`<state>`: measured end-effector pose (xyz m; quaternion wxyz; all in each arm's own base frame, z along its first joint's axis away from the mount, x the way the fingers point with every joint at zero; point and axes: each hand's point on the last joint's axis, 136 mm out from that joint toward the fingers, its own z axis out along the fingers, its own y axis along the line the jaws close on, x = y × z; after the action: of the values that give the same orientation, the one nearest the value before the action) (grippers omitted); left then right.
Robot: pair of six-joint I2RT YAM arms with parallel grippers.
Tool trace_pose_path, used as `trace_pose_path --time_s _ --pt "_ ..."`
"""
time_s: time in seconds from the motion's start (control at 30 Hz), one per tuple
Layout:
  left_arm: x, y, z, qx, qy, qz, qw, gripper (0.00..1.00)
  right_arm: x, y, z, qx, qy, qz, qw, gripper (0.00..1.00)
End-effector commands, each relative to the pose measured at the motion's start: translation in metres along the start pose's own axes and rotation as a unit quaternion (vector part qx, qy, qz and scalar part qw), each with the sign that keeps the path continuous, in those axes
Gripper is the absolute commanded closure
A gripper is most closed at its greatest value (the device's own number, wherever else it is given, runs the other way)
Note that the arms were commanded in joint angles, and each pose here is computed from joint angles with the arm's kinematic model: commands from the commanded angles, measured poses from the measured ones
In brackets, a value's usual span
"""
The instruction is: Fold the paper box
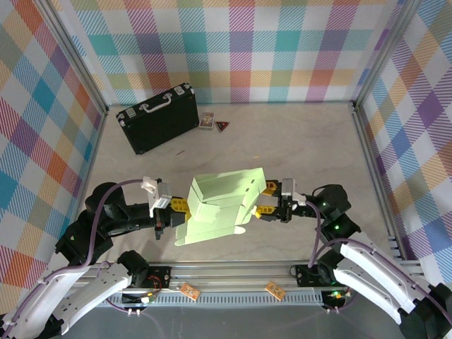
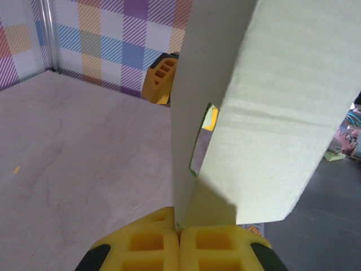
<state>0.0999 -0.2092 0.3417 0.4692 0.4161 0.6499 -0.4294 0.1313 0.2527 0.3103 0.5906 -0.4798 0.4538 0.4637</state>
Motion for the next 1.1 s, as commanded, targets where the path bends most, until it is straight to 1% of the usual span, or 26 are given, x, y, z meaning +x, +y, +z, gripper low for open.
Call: trace_pose_path --time_s 0.0,0.57,0.8,0.9,1.0,1.07 --pt "-0.012 -0.008 -0.004 0.015 -0.013 0.005 1.000 1.00 -0.020 0.014 0.006 -0.049 -0.023 -0.024 0.998 0.51" --pt "-0.017 -0.012 -0.002 0.031 -0.023 -0.001 0.999 1.00 -0.009 0.019 0.025 -0.084 -0.008 -0.020 0.996 0.51" --pt "-0.018 -0.013 0.000 0.038 -0.025 -0.004 0.999 1.00 -0.010 0.023 0.030 -0.102 -0.009 -0.018 0.995 0.56" --pt "-0.017 -0.013 0.000 0.038 -0.023 -0.004 0.999 1.00 -0.018 0.023 0.030 -0.102 -0.024 -0.015 0.994 0.61" --pt "-0.015 -0.013 0.000 0.037 -0.024 -0.003 0.999 1.00 -0.024 0.024 0.031 -0.109 -0.034 0.004 0.993 0.73" --pt "-0.014 -0.013 -0.001 0.034 -0.025 -0.001 0.999 1.00 -0.026 0.026 0.031 -0.116 -0.034 0.016 0.993 0.86"
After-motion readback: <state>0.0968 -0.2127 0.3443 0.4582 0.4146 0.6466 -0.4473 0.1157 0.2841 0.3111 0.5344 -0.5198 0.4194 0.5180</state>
